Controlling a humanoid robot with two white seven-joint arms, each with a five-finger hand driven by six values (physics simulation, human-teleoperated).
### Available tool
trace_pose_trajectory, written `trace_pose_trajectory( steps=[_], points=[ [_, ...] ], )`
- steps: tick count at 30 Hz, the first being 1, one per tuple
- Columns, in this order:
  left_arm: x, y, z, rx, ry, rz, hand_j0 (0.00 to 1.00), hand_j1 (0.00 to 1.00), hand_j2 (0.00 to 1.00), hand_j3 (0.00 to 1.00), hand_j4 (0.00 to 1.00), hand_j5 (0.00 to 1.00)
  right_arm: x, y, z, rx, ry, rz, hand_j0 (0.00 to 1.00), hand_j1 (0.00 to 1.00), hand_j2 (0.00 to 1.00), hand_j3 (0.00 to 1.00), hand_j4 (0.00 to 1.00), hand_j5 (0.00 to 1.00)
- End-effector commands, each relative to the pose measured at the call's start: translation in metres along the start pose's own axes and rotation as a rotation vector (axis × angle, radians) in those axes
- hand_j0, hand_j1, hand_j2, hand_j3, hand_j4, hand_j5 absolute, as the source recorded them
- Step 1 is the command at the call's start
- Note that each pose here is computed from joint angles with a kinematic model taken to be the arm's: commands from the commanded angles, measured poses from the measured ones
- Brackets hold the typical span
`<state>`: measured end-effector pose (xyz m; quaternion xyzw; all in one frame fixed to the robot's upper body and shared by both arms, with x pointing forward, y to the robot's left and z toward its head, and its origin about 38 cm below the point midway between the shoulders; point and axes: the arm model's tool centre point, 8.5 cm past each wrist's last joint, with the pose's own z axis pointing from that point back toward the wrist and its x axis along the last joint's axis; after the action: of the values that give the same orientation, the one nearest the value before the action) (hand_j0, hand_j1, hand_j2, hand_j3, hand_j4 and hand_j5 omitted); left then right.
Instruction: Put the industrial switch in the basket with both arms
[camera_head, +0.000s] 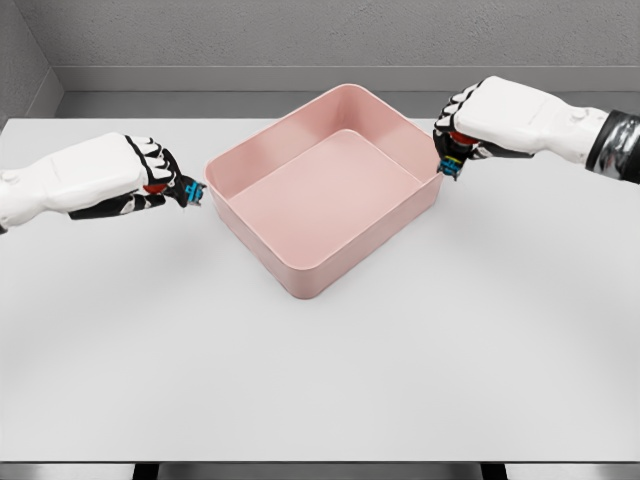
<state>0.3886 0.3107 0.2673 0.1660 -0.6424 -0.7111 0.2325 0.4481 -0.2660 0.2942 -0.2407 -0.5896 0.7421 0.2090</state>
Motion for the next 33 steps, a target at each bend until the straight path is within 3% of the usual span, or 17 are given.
trace_pose_trajectory(
  steps=[1,5,13,19,20,21,22,26,33],
  points=[
    [0.000,0.001,0.000,0.006,0.000,0.008,0.47,0.47,0.47,0.47,0.47,0.47,0.013,0.007,-0.016,0.005,-0.045,-0.019,0.33,0.33,0.33,0.33,0.33,0.33],
    [-0.001,0.004,0.000,0.010,0.000,0.002,0.47,0.47,0.47,0.47,0.47,0.47,0.031,-0.009,-0.047,-0.007,-0.117,0.019,0.33,0.33,0.33,0.33,0.33,0.33],
    [0.003,0.018,-0.013,0.055,-0.027,-0.021,0.46,0.46,0.46,0.46,0.46,0.46,0.056,-0.015,-0.084,-0.006,-0.198,0.038,0.33,0.33,0.33,0.33,0.33,0.33],
    [0.012,0.023,-0.037,0.071,-0.083,-0.030,0.47,0.47,0.47,0.47,0.47,0.47,0.054,-0.012,-0.093,0.007,-0.200,0.024,0.33,0.33,0.33,0.33,0.33,0.33],
    [0.014,0.025,-0.040,0.078,-0.093,-0.031,0.47,0.47,0.47,0.47,0.47,0.47,0.052,-0.010,-0.093,0.013,-0.195,0.019,0.40,0.40,0.40,0.40,0.40,0.40],
    [0.016,0.025,-0.043,0.075,-0.101,-0.032,0.46,0.46,0.46,0.46,0.46,0.46,0.051,-0.009,-0.093,0.014,-0.193,0.011,0.67,0.67,0.67,0.67,0.67,0.67],
    [0.018,0.025,-0.048,0.081,-0.114,-0.031,0.46,0.46,0.46,0.46,0.46,0.46,0.052,-0.008,-0.094,0.014,-0.197,0.007,0.83,0.83,0.83,0.83,0.83,0.83],
    [0.022,0.027,-0.057,0.078,-0.135,-0.035,0.47,0.47,0.47,0.47,0.47,0.47,0.053,-0.008,-0.094,0.012,-0.200,0.004,0.96,0.96,0.96,0.96,0.96,0.96],
    [0.030,0.035,-0.073,0.085,-0.178,-0.048,0.47,0.47,0.47,0.47,0.47,0.47,0.054,-0.007,-0.093,0.010,-0.204,0.000,0.96,0.96,0.96,0.96,0.96,0.96]
  ],
)
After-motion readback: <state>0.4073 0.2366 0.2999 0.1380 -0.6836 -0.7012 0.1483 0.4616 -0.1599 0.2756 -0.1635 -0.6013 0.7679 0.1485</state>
